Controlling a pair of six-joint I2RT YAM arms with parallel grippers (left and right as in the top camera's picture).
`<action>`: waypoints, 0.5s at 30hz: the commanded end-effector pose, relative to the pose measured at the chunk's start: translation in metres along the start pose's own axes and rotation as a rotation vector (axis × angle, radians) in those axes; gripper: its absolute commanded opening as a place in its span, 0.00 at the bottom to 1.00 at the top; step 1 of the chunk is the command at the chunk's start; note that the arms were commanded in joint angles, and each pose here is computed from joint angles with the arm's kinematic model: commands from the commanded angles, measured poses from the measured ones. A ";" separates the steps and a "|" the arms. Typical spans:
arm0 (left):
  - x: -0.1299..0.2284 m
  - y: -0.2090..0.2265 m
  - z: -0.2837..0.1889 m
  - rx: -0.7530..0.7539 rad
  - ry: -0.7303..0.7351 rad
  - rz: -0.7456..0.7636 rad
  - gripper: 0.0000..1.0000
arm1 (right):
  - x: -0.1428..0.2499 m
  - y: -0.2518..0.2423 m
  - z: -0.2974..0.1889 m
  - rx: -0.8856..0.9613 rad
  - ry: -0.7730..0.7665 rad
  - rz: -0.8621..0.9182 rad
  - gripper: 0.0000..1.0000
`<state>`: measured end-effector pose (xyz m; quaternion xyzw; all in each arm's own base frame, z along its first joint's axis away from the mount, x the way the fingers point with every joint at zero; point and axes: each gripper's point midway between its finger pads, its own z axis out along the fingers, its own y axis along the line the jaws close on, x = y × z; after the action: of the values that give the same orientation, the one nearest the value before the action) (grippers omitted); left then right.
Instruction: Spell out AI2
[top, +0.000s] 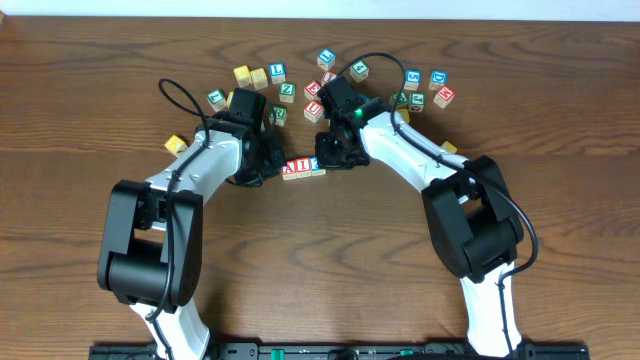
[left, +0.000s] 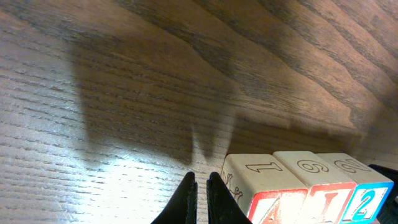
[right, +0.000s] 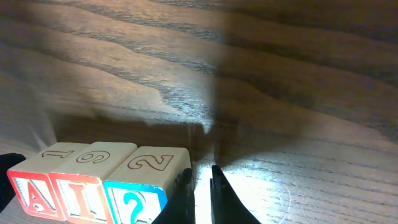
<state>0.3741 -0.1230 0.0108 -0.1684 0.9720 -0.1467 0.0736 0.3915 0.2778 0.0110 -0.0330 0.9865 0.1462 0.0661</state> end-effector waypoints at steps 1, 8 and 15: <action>0.010 -0.003 0.008 0.001 0.031 0.032 0.08 | 0.006 0.001 0.005 0.000 0.018 0.007 0.05; 0.015 -0.014 0.013 0.011 0.030 0.069 0.08 | 0.010 -0.001 0.005 0.008 0.032 0.030 0.03; 0.011 -0.016 0.013 0.020 0.011 0.078 0.08 | 0.016 -0.004 0.005 0.025 0.057 0.077 0.01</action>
<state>0.3763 -0.1395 0.0097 -0.1426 0.9744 -0.1517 0.0845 0.3833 0.2720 0.0081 -0.0133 0.9899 0.1331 0.0476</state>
